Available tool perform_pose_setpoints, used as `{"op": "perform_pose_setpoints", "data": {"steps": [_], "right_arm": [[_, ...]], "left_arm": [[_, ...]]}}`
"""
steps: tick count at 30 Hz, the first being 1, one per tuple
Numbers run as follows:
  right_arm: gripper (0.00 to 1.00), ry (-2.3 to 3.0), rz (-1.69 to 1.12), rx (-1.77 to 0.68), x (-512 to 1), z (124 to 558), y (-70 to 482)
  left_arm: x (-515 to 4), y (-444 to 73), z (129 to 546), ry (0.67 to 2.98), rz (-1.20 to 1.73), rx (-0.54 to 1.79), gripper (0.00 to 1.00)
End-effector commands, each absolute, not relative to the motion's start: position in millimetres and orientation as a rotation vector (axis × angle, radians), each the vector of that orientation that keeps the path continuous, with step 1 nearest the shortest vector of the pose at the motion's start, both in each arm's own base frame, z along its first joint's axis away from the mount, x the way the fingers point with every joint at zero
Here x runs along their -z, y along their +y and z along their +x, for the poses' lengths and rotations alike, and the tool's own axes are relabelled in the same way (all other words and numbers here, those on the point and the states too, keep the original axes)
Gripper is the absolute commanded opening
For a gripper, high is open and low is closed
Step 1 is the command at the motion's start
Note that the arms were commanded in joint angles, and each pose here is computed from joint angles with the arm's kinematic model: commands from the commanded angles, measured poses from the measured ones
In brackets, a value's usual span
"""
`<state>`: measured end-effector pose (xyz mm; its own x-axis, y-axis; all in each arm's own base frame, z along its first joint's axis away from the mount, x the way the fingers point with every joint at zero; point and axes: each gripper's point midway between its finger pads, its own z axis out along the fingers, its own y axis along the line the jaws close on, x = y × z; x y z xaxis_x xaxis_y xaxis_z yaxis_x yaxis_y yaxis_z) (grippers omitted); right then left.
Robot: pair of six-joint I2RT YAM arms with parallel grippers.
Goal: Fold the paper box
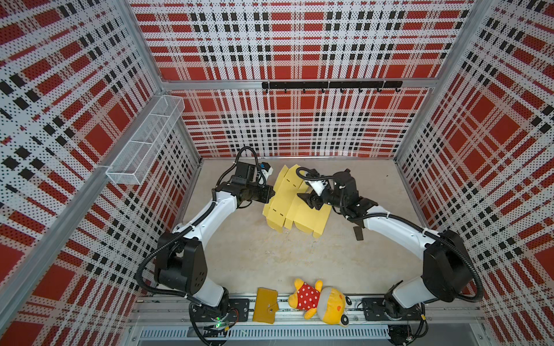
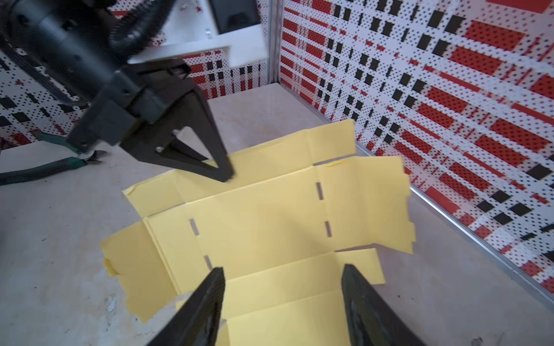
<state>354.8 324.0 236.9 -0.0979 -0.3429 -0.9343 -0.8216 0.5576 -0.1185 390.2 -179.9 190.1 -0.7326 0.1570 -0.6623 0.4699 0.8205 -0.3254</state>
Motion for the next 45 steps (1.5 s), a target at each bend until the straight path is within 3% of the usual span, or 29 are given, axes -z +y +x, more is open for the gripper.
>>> {"op": "perform_pose_setpoints", "data": {"steps": [1,8,14,29,45], "right_arm": [[0.66,1.632,-0.879,-0.460,-247,351,346],[0.80,1.520,-0.853,-0.414,-241,318,394],[0.86,1.469,-0.776,-0.353,-233,312,407],[0.89,1.532,-0.808,-0.320,-206,329,439],[0.92,1.596,-0.739,-0.234,-212,346,404]], "left_arm": [[-204,-177,396,2.325,0.345,0.691,0.00],[-204,-177,399,2.331,0.292,0.715,0.01],[-204,-178,400,2.343,0.245,0.747,0.01],[-202,-178,402,2.351,0.204,0.772,0.01],[-195,-177,402,2.353,0.244,0.736,0.00]]}}
